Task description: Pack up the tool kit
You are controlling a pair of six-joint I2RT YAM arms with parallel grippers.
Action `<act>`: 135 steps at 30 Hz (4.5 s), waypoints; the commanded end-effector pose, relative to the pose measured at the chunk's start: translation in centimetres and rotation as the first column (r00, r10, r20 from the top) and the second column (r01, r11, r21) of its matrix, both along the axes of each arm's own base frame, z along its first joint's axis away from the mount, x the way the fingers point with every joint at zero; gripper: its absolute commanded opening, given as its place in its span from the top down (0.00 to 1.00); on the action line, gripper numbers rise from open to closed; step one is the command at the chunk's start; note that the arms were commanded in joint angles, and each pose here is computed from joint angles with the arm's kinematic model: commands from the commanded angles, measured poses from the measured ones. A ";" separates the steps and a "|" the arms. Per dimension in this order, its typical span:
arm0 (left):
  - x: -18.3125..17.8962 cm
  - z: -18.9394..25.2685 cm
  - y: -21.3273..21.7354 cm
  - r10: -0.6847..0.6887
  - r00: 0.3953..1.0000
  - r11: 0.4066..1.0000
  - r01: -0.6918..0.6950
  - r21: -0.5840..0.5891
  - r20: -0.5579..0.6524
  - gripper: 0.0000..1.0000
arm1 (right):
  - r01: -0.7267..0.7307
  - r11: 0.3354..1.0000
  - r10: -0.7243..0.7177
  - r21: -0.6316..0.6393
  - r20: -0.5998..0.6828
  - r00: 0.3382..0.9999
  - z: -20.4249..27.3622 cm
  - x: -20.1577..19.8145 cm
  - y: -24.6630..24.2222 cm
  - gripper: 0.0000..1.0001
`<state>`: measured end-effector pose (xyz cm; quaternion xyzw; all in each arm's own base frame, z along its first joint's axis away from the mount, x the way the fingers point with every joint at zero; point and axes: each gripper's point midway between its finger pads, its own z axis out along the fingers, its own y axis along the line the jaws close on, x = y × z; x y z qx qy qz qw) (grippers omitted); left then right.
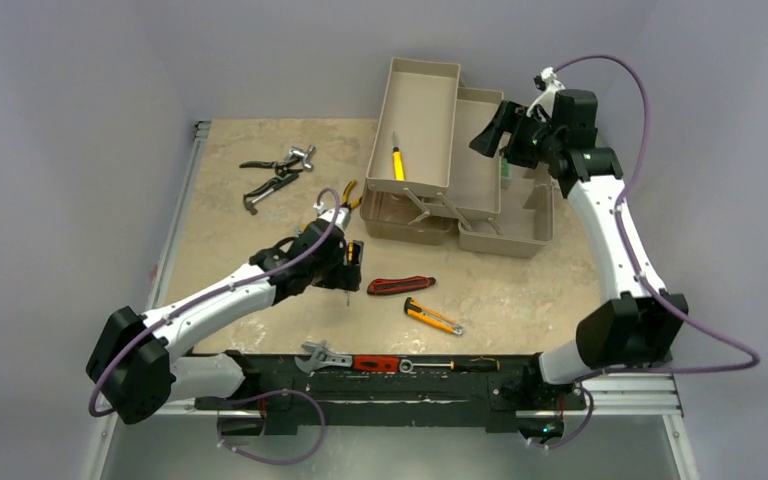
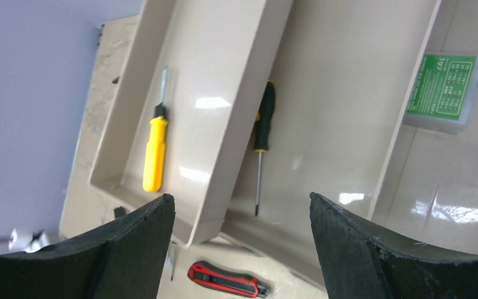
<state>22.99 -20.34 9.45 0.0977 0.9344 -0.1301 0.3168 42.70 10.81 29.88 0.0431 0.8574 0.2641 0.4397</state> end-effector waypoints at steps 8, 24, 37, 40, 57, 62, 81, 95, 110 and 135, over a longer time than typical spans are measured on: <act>4.8 -1.3 1.7 0.201 0.974 0.979 -0.202 0.003 -0.102 0.32 | -0.059 0.998 0.054 0.026 0.148 0.988 2.6 -5.7 0.5 0.22; 10.3 -2.3 1.8 0.382 0.919 0.924 -0.379 0.051 -0.101 0.49 | -0.070 0.997 0.069 0.006 0.149 0.986 2.1 -7.3 0.4 0.23; 12.3 -6.8 3.1 0.473 0.846 0.881 -0.462 0.106 -0.244 0.60 | -0.083 0.995 0.064 0.047 0.306 0.950 4.2 -13.4 0.4 0.24; 12.3 -7.7 3.5 0.498 0.823 0.867 -0.483 0.127 -0.272 0.61 | -0.049 0.998 0.030 0.051 0.321 0.947 3.7 -15.2 -0.2 0.24; 9.3 -3.0 5.8 0.489 0.842 0.871 -0.484 0.082 -0.228 1.00 | 0.145 0.989 -0.141 0.015 0.350 0.926 -1.7 -20.3 -3.8 0.21; 7.3 0.9 5.0 0.369 0.909 0.923 -0.383 -0.038 -0.195 1.00 | 0.123 0.992 -0.119 0.010 0.339 0.933 -3.1 -20.6 -3.5 0.21; 11.7 27.9 -1.7 0.113 0.953 0.879 0.036 -0.475 0.282 1.00 | 0.161 0.980 -0.180 0.117 0.178 0.967 -11.3 -19.7 -2.8 0.01; 25.9 31.8 -10.7 0.075 0.934 0.776 0.165 -0.608 0.350 1.00 | 0.166 0.981 -0.185 0.102 0.215 0.959 -10.2 -20.1 -3.2 0.01; 27.4 29.4 -12.0 0.066 0.951 0.761 0.148 -0.632 0.302 0.20 | 0.113 0.991 -0.123 0.070 0.178 0.976 -10.9 -19.9 -2.5 0.02; 9.3 24.5 -0.4 0.148 0.952 0.864 0.007 -0.504 0.267 0.02 | -0.407 0.902 0.398 -0.145 -0.087 0.913 -17.6 -21.1 8.5 0.11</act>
